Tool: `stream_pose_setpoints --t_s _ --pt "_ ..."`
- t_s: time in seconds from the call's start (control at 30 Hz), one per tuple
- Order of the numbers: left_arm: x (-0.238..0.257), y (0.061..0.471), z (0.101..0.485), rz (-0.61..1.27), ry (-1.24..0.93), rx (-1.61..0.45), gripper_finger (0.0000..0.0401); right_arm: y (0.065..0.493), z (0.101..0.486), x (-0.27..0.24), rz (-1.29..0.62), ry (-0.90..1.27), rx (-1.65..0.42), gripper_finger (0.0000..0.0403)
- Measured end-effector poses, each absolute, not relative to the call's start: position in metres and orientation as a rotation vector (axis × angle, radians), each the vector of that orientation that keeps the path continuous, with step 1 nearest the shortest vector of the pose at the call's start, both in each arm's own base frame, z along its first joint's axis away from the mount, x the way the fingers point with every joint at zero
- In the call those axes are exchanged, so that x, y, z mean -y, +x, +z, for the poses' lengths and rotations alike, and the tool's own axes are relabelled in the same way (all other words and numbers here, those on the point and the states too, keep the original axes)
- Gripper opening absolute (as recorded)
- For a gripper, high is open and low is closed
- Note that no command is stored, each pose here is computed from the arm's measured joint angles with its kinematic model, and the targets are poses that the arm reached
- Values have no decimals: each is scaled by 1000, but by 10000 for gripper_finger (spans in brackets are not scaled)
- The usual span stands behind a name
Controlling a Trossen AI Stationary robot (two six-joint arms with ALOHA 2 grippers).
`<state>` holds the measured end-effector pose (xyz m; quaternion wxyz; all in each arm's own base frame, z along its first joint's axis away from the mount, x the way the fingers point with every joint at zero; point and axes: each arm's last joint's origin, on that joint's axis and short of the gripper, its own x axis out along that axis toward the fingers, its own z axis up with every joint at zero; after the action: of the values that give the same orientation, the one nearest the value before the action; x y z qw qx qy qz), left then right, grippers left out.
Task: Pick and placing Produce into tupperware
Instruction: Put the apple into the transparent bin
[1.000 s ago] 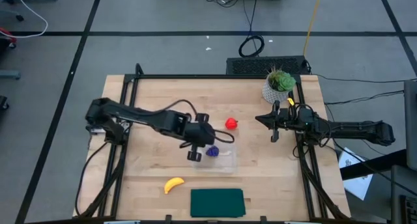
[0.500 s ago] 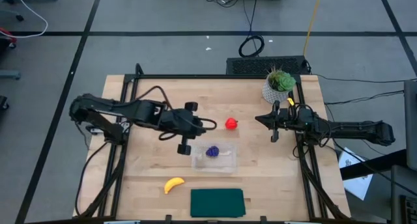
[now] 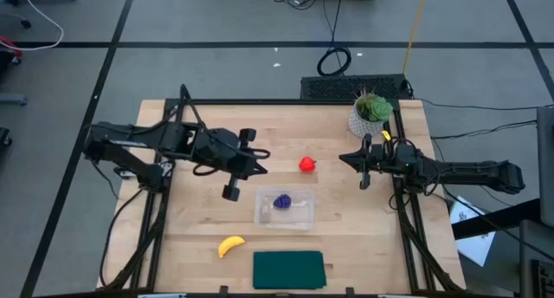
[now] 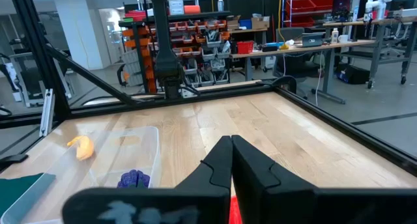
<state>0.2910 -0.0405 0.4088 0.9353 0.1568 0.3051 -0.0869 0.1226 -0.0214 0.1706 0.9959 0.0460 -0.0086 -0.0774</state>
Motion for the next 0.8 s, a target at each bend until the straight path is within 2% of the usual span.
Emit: stream_pose_setpoints --t_s 0.37,0.8 --pt "14 249 434 -114 320 -591 1 123 171 21 -155 92 17 0" --pt "-1 173 461 -34 252 -494 1 123 170 21 -155 92 15 0"
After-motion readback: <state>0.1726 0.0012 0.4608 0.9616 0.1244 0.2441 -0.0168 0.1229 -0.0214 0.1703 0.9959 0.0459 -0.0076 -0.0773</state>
